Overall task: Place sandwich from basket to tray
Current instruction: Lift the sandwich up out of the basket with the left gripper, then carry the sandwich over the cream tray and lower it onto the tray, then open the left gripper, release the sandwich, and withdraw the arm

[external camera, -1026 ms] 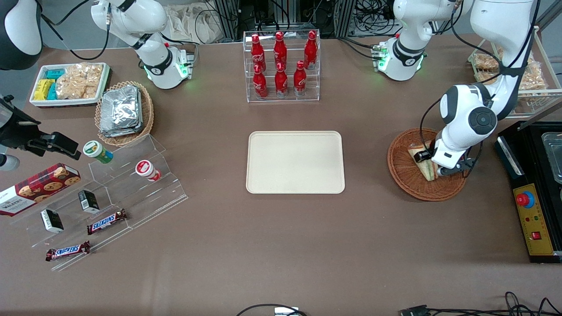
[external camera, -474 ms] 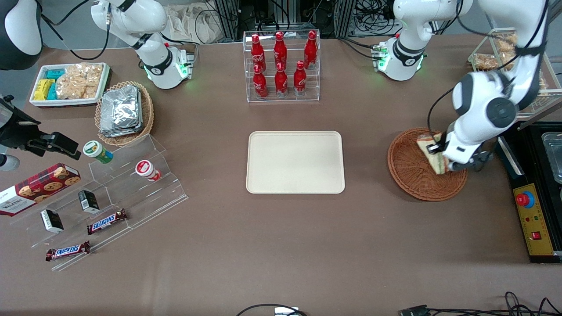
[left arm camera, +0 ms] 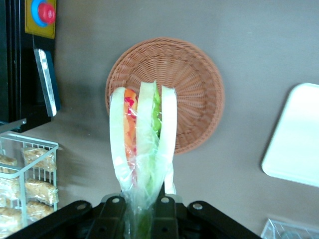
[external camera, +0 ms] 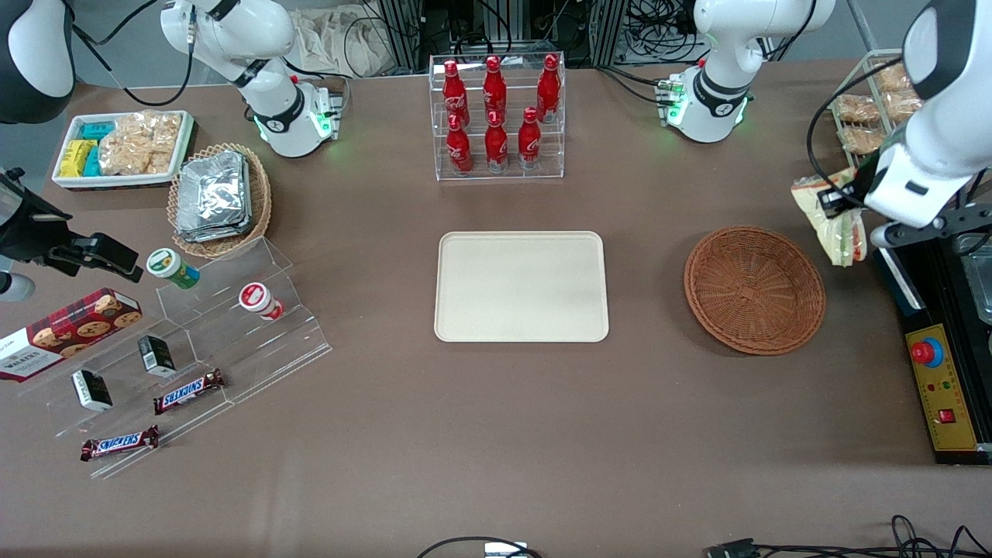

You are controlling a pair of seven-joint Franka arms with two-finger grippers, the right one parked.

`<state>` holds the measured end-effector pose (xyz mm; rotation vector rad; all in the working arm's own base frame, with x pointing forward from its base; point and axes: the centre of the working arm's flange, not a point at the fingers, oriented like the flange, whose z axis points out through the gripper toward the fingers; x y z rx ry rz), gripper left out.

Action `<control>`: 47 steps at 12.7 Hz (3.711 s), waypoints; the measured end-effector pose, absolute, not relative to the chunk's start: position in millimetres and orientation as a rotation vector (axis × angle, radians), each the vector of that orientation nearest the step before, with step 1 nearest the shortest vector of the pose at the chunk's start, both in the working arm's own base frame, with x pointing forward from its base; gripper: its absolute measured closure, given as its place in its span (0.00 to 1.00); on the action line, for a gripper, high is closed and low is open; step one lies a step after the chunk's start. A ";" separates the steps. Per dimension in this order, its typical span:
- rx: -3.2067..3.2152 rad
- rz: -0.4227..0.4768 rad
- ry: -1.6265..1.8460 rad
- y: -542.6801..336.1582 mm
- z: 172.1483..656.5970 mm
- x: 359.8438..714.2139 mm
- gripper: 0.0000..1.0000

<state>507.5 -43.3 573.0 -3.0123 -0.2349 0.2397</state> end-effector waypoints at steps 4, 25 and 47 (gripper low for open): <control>-3.042 0.218 -0.039 -186.2 590.0 510.7 0.85; -3.002 0.170 0.086 -367.2 212.2 499.4 0.85; -3.043 0.077 -0.166 -75.0 541.4 541.7 0.00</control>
